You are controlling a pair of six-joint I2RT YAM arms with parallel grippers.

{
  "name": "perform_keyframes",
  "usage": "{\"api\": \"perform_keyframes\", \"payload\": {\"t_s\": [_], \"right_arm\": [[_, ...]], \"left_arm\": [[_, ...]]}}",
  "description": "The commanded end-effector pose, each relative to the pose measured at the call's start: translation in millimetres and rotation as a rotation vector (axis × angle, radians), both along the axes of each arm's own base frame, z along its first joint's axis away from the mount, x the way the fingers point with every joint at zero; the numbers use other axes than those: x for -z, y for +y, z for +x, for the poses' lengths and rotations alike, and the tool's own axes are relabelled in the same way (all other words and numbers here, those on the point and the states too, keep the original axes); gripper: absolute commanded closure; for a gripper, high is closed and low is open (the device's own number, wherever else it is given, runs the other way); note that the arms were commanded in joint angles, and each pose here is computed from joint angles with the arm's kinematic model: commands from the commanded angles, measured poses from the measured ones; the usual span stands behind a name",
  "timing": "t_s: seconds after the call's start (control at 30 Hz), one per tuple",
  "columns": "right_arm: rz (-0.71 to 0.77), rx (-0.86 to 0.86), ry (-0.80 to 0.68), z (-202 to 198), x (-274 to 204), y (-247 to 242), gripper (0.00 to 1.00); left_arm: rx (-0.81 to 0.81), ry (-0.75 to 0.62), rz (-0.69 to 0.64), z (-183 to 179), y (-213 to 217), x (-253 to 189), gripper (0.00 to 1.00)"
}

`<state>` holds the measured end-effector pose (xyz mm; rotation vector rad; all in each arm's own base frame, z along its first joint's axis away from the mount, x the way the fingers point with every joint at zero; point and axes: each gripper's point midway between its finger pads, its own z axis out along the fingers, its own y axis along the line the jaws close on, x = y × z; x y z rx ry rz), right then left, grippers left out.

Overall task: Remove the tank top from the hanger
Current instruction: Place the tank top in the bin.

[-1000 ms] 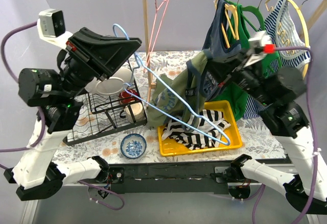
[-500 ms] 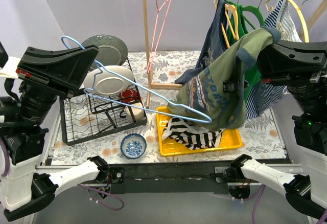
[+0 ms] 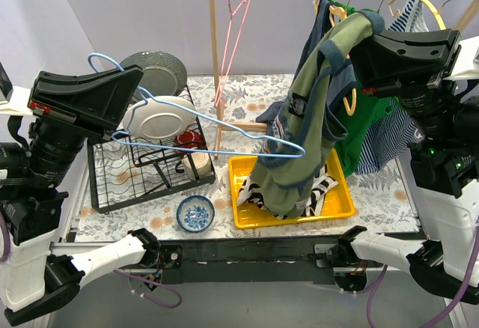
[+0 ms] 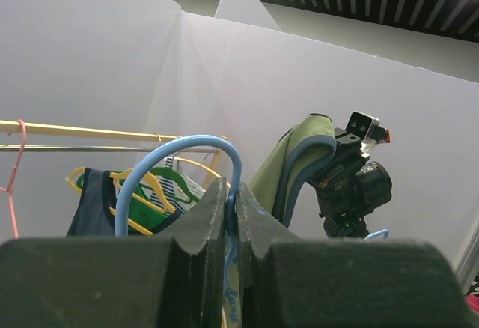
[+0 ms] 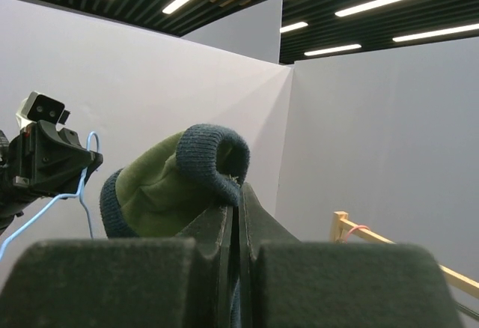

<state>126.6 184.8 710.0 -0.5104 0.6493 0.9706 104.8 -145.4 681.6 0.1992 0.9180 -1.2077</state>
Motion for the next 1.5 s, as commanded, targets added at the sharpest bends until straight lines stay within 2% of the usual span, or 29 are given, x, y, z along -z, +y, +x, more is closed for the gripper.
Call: {"api": "perform_keyframes", "payload": {"t_s": [0.0, 0.1, 0.33, 0.5, 0.63, 0.77, 0.9, 0.93, 1.07, 1.13, 1.2, 1.37, 1.47], "right_arm": [[0.138, 0.026, -0.143, -30, -38, -30, 0.99], [0.136, 0.061, -0.102, -17, -26, -29, 0.99], [0.007, 0.116, 0.071, 24, 53, -9, 0.99], [-0.161, 0.232, 0.301, 71, 136, 3, 0.99], [-0.278, 0.287, 0.457, 89, 182, 4, 0.99], [-0.387, 0.254, 0.545, 86, 220, 11, 0.99], [-0.494, 0.240, 0.667, 81, 271, 10, 0.99], [-0.537, 0.232, 0.731, 80, 296, 11, 0.99], [-0.600, 0.098, 0.872, 56, 353, 21, 0.99], [-0.590, 0.074, 0.969, 47, 383, 18, 0.99], [-0.563, 0.071, 1.005, 41, 398, 14, 0.99], [-0.523, 0.115, 1.200, 42, 462, 7, 0.99], [-0.504, 0.131, 1.257, 45, 488, 6, 0.99]], "left_arm": [[-0.034, -0.024, -0.016, -7, 13, -7, 1.00], [-0.041, -0.025, -0.018, -8, 15, -8, 1.00], [-0.079, -0.029, -0.031, -10, 26, -7, 1.00], [-0.103, -0.024, -0.025, -6, 27, -5, 1.00], [-0.113, -0.019, -0.007, -3, 26, -3, 1.00], [-0.126, -0.028, -0.003, -3, 28, -2, 1.00], [-0.160, -0.018, -0.006, 1, 32, 1, 1.00], [-0.163, -0.017, -0.004, 1, 33, 3, 1.00], [-0.192, -0.020, -0.013, 2, 39, 4, 1.00], [-0.205, -0.021, -0.013, 3, 40, 5, 1.00], [-0.221, -0.018, -0.013, 5, 42, 6, 1.00], [-0.245, -0.019, -0.004, 10, 42, 9, 1.00], [-0.253, -0.022, -0.001, 10, 43, 9, 1.00]]}}
